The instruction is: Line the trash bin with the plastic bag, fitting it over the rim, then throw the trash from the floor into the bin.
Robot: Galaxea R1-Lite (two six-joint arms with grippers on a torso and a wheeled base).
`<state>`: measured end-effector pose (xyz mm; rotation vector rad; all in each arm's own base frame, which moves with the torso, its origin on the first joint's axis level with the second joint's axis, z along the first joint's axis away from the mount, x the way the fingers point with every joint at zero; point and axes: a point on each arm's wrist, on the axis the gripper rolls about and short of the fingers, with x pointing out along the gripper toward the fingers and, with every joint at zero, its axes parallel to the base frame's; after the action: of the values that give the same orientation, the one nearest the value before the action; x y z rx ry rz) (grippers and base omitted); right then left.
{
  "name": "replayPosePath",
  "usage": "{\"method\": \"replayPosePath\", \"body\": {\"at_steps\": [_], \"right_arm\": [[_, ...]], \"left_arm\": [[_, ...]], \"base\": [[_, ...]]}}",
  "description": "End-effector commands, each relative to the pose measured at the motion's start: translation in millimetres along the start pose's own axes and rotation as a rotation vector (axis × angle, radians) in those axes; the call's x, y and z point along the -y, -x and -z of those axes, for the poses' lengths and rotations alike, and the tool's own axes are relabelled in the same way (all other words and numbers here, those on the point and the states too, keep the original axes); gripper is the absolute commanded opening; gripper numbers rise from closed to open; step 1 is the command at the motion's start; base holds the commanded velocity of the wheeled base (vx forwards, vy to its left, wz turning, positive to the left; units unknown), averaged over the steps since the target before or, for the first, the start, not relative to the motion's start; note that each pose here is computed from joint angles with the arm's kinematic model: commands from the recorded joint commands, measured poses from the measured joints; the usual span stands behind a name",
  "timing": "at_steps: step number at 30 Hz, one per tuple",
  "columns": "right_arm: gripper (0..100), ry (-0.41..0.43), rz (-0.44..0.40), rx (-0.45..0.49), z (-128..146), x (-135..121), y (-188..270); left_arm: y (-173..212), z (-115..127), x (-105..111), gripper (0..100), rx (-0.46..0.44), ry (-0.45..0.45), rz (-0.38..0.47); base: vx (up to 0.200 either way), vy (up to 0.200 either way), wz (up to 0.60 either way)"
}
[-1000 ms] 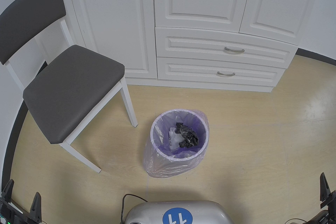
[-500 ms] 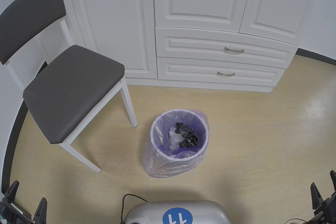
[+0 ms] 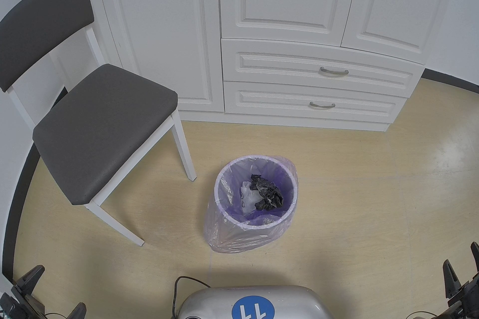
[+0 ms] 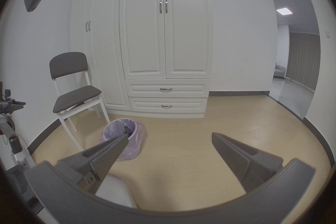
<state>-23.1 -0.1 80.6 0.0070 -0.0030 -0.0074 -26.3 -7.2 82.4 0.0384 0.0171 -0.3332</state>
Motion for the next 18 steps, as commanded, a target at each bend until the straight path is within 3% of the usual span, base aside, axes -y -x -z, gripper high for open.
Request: {"method": "replayPosePath", "body": {"at_steps": [1,2,4,7,11,18], "right_arm": [[100,-0.001,0.000,-0.003,5.1,0.0,-0.2],[100,-0.001,0.000,-0.005,5.3,0.0,-0.2],[100,-0.001,0.002,-0.004,5.3,0.1,-0.2],[100,-0.001,0.000,-0.005,5.3,0.0,-0.2],[100,-0.001,0.000,-0.005,5.3,0.0,-0.2],[100,-0.001,0.000,-0.005,5.3,0.0,-0.2]], "left_arm": [[1.3,-0.7,-1.5,100,0.016,0.006,-0.090],[1.4,0.0,-4.7,100,0.009,0.018,-0.227],[1.5,2.1,-7.7,100,0.001,0.041,-0.359],[1.2,3.3,-7.8,100,0.002,0.069,-0.359],[-0.5,6.5,-6.6,100,-0.006,-0.009,-0.288],[-1.1,6.4,-6.9,100,0.002,0.016,-0.290]], "base": [[0.000,0.000,0.00],[0.000,0.000,0.00],[0.000,0.000,0.00],[0.000,0.000,0.00],[0.000,0.000,0.00],[0.000,0.000,0.00]]}}
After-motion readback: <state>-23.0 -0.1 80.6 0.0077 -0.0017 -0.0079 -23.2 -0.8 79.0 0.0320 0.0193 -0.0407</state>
